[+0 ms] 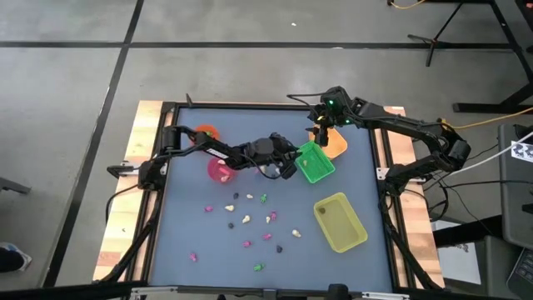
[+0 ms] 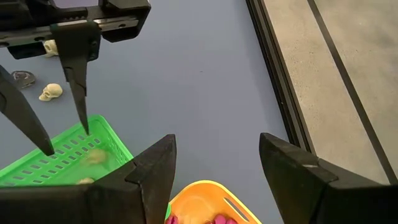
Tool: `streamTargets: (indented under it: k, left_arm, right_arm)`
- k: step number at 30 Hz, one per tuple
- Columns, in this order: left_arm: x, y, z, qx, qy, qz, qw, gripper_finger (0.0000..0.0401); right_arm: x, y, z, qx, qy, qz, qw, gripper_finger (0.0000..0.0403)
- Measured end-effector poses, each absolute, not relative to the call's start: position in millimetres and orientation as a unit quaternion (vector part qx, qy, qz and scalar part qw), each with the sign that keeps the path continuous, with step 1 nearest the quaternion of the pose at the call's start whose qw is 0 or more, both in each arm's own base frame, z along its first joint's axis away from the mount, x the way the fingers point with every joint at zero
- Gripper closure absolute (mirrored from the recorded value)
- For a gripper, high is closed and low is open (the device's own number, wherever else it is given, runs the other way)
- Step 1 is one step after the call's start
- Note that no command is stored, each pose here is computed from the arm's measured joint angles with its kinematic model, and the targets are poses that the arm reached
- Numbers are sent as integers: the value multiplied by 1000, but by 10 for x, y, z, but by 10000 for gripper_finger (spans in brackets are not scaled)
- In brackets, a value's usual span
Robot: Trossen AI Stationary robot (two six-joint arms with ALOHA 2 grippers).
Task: Sort Halloween decoration
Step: Put the white skull toy into the green bin, then put the pink skeleton toy into the yellow bin
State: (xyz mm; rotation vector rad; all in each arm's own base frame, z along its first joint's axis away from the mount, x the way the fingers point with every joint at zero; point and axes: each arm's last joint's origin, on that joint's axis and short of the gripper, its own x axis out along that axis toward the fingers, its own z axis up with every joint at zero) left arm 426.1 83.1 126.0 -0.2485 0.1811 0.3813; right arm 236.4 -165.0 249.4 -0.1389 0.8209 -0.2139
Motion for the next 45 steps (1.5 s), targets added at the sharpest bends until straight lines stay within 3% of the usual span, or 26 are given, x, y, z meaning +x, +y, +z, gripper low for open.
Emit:
streamTargets:
  k: [6, 20, 28, 35, 45]
  left_arm:
    - [4258, 837, 1259, -122, 89, 198, 969, 276]
    - [4244, 890, 1288, -119, 83, 215, 966, 274]
    - [4231, 926, 1356, -53, 94, 200, 974, 274]
    - [4186, 828, 1670, -21, 98, 172, 980, 274]
    - [3831, 649, 2290, -6, 194, 155, 969, 277]
  right_arm:
    - [2364, -1650, 2494, -67, 398, -104, 909, 173]
    - [2363, -1650, 2493, -67, 398, -104, 909, 173]
    - [2363, -1648, 2493, -67, 399, -103, 909, 173]
    - [2362, -1647, 2491, -67, 399, -103, 909, 173]
    - [2360, -1645, 2487, -65, 402, -102, 908, 173]
